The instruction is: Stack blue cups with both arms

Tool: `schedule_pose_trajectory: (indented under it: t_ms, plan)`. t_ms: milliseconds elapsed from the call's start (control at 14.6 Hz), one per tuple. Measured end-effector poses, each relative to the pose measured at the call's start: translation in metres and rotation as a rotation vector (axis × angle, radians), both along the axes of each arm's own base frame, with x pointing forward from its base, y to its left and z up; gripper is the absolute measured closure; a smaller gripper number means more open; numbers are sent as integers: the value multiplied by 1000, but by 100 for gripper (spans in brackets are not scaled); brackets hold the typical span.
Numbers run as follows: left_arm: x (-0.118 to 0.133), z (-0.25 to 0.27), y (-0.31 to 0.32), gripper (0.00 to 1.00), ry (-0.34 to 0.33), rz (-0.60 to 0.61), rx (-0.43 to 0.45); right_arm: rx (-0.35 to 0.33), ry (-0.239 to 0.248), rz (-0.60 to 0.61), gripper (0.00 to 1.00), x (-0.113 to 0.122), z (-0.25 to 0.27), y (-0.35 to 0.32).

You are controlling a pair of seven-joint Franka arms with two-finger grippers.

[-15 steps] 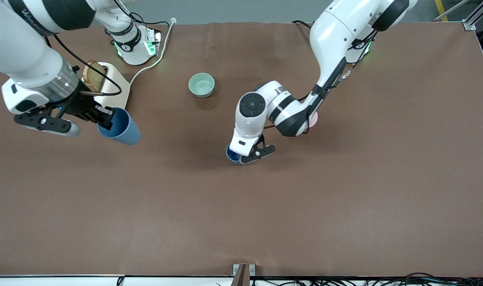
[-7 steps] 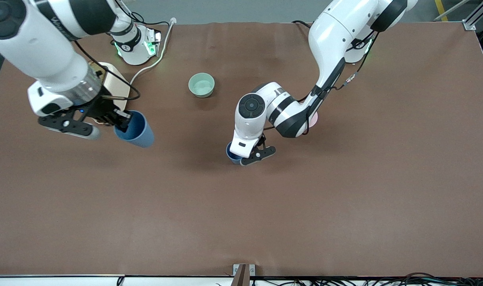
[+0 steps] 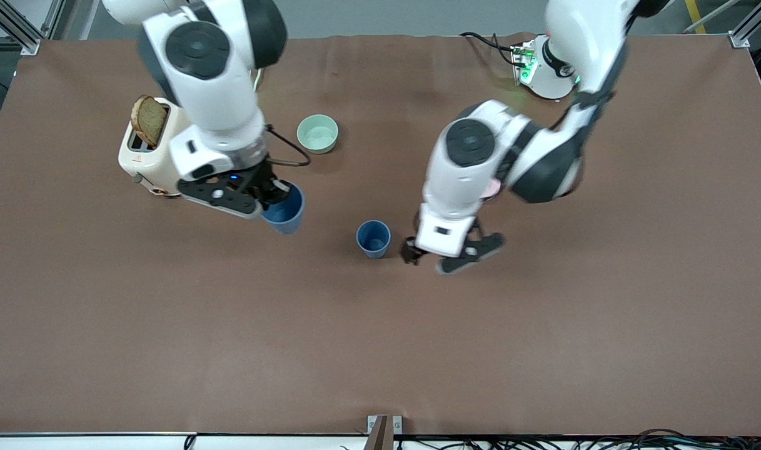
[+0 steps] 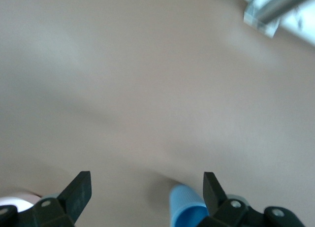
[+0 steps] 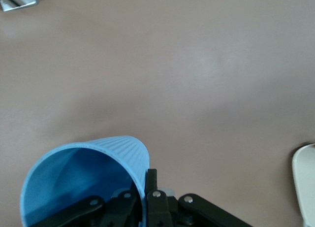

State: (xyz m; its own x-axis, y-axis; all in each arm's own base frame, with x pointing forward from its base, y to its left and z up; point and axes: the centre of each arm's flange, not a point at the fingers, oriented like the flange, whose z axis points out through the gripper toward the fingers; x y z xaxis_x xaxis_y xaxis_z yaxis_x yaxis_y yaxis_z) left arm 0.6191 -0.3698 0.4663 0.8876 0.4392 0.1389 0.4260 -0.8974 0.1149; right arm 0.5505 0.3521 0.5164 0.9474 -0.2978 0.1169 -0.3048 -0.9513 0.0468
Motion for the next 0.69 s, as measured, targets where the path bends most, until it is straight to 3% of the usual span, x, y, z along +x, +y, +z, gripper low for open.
schedule_pose_trajectory:
  t_ms: [343,686]
  plan:
    - [17,98,140,0,-25,-67,91,-46,-36,-9,96,-4,-65,75]
    - [-4,163,220,0,-9,-159,157,-58,-14,29,96,0,-129,117]
